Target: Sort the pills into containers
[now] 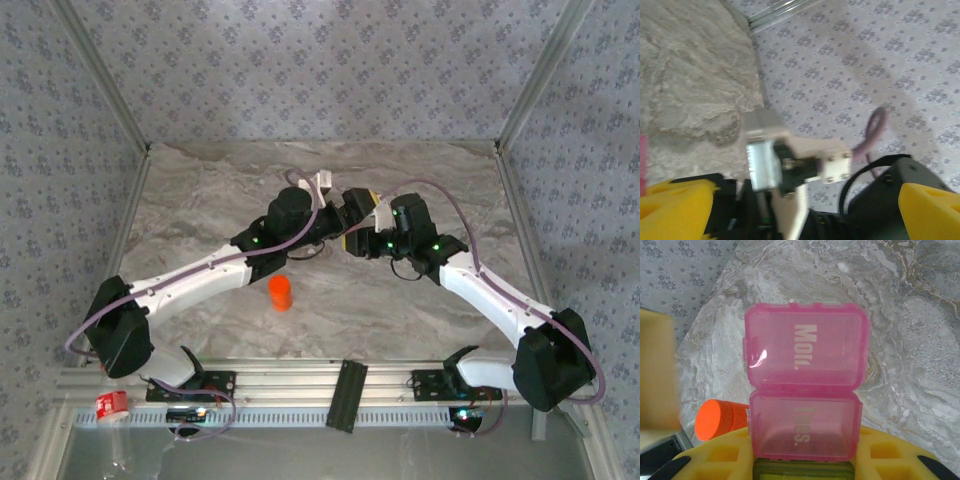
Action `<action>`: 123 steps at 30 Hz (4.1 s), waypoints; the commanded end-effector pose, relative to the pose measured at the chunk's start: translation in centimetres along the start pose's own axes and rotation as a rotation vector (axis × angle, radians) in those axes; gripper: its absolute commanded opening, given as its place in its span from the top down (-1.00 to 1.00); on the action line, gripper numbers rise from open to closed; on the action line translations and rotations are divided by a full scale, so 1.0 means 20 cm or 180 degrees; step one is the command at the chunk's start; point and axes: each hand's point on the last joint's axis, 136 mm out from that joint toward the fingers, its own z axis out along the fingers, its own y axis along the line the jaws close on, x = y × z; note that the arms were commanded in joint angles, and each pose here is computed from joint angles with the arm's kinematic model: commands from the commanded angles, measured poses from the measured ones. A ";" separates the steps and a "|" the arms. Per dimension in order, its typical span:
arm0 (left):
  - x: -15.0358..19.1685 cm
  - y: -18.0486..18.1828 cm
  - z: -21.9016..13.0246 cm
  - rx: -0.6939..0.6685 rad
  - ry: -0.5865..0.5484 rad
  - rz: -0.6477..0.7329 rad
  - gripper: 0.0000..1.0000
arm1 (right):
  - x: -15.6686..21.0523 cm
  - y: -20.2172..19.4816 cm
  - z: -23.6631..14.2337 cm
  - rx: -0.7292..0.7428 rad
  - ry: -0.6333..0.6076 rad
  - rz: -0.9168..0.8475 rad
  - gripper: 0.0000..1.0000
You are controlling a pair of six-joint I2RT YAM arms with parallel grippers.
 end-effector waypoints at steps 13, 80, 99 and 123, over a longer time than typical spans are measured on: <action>-0.06 0.10 -0.12 -0.0427 -0.0228 0.0238 -0.78 | -0.02 0.03 -0.02 -0.0101 -0.0080 0.0006 0.60; 0.00 -0.02 0.09 -0.0100 0.0007 -0.0066 -0.52 | 0.01 0.01 -0.01 -0.0106 -0.0080 0.0036 0.61; -0.58 0.40 -0.56 -0.1127 -0.1254 0.0186 -0.71 | 0.21 -0.17 0.16 0.0379 0.0703 -0.0132 0.59; -0.72 0.60 -0.71 -0.1408 -0.1333 0.0063 -0.78 | 0.57 -0.35 0.48 0.1288 0.2001 -0.1110 0.31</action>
